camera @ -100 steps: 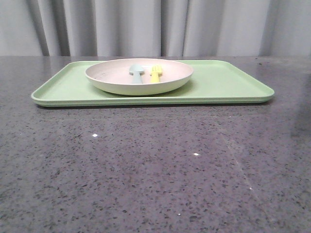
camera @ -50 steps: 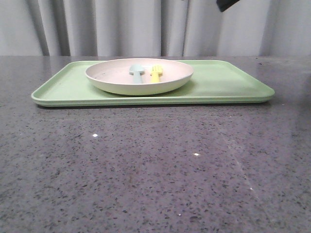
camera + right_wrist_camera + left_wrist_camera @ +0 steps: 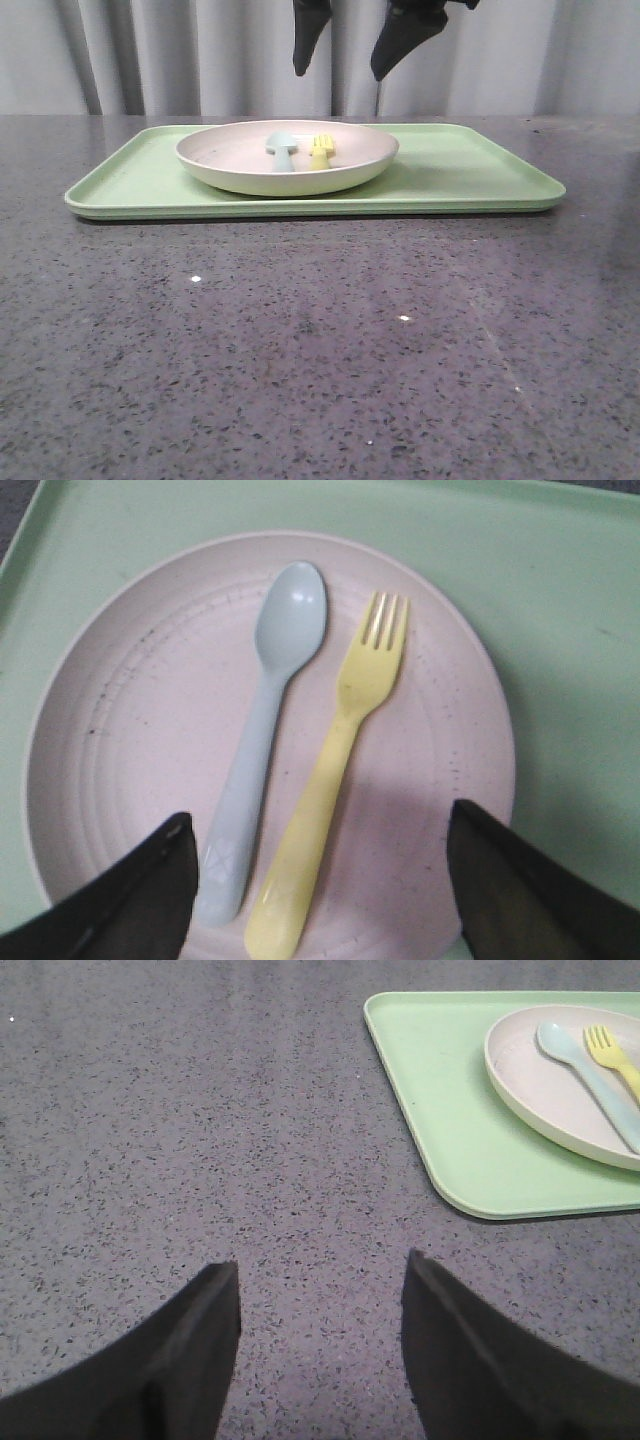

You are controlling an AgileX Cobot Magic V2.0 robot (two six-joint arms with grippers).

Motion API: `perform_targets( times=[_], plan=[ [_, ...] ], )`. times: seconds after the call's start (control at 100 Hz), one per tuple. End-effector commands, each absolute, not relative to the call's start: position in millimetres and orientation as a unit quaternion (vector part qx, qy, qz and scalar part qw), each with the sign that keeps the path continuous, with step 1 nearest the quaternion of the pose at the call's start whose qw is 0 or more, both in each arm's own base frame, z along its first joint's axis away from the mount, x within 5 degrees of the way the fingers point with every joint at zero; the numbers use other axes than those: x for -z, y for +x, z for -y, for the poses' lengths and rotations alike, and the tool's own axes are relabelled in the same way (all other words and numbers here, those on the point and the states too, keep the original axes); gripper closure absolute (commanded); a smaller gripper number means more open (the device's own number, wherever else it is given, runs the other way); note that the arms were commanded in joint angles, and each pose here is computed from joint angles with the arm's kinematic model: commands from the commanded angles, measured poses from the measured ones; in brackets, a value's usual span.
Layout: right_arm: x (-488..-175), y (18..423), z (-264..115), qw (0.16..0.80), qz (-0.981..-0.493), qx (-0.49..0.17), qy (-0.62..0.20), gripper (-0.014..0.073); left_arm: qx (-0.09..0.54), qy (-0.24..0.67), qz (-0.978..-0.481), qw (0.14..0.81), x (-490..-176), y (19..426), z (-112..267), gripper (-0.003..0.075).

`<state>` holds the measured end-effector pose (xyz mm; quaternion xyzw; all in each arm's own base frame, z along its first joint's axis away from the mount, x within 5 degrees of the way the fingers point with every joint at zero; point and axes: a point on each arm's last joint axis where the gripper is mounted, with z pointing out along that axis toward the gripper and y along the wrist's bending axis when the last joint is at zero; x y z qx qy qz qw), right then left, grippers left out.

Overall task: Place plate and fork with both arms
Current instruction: 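Lower the right gripper onto the yellow fork in the plate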

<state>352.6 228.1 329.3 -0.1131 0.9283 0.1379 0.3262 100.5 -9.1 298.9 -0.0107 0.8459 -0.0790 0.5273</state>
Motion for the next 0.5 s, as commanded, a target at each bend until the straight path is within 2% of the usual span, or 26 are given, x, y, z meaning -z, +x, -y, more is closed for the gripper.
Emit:
perform_targets(
  times=[0.0,0.49],
  plan=[
    [-362.0,352.2,-230.7,0.389,-0.904,-0.144,-0.099,0.0066,0.083,-0.026,-0.821,0.565,-312.8,103.1,7.8,0.0353],
    [-330.2,371.6,-243.5,0.37,-0.919,-0.112,-0.075,0.0066,0.083,-0.026,-0.821,0.565,-312.8,103.1,7.8,0.0352]
  ],
)
